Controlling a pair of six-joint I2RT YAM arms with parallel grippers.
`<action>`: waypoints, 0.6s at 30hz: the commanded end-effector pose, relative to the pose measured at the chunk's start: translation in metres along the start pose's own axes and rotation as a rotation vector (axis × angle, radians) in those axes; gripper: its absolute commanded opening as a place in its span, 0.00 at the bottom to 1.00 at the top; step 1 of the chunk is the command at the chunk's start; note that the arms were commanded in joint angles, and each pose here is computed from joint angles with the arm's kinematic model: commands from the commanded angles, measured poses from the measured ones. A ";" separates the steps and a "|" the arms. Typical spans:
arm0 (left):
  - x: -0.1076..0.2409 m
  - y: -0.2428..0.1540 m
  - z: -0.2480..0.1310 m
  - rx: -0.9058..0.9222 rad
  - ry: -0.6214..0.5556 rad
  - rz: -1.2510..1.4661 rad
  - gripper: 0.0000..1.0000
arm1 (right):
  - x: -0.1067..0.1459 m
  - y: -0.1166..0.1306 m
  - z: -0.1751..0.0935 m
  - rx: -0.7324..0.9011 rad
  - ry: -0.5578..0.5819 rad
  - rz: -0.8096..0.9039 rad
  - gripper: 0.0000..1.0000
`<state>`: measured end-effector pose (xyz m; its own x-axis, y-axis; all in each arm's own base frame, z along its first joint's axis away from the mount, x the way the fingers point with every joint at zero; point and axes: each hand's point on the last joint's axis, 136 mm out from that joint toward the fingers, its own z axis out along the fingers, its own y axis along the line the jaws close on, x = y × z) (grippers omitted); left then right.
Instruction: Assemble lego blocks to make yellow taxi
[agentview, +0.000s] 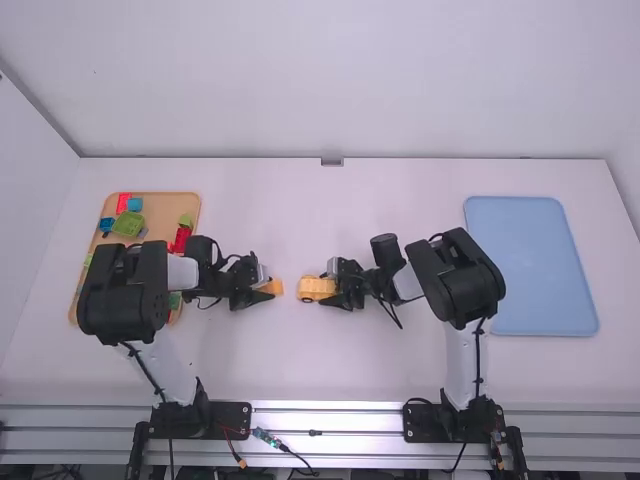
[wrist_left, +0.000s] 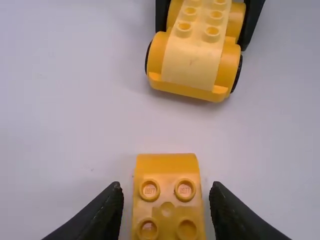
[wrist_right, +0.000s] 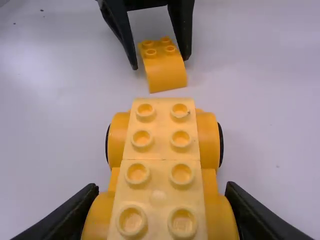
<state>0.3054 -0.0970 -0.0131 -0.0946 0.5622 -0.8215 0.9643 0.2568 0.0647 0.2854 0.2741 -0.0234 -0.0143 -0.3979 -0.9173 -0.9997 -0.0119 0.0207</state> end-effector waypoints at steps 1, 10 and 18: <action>-0.002 -0.002 0.000 0.002 -0.029 0.011 0.35 | 0.005 0.007 0.002 -0.024 -0.002 0.028 0.58; 0.004 -0.002 0.003 -0.059 -0.040 0.003 0.20 | 0.006 0.007 0.002 -0.024 -0.002 0.028 0.58; -0.002 0.007 0.002 -0.068 -0.053 -0.022 0.13 | 0.005 0.007 0.002 -0.024 -0.002 0.027 0.58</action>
<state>0.3114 -0.0996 -0.0115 -0.0677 0.5221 -0.8502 0.9452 0.3062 0.1128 0.2853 0.2740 -0.0234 -0.0138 -0.3981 -0.9173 -0.9997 -0.0122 0.0204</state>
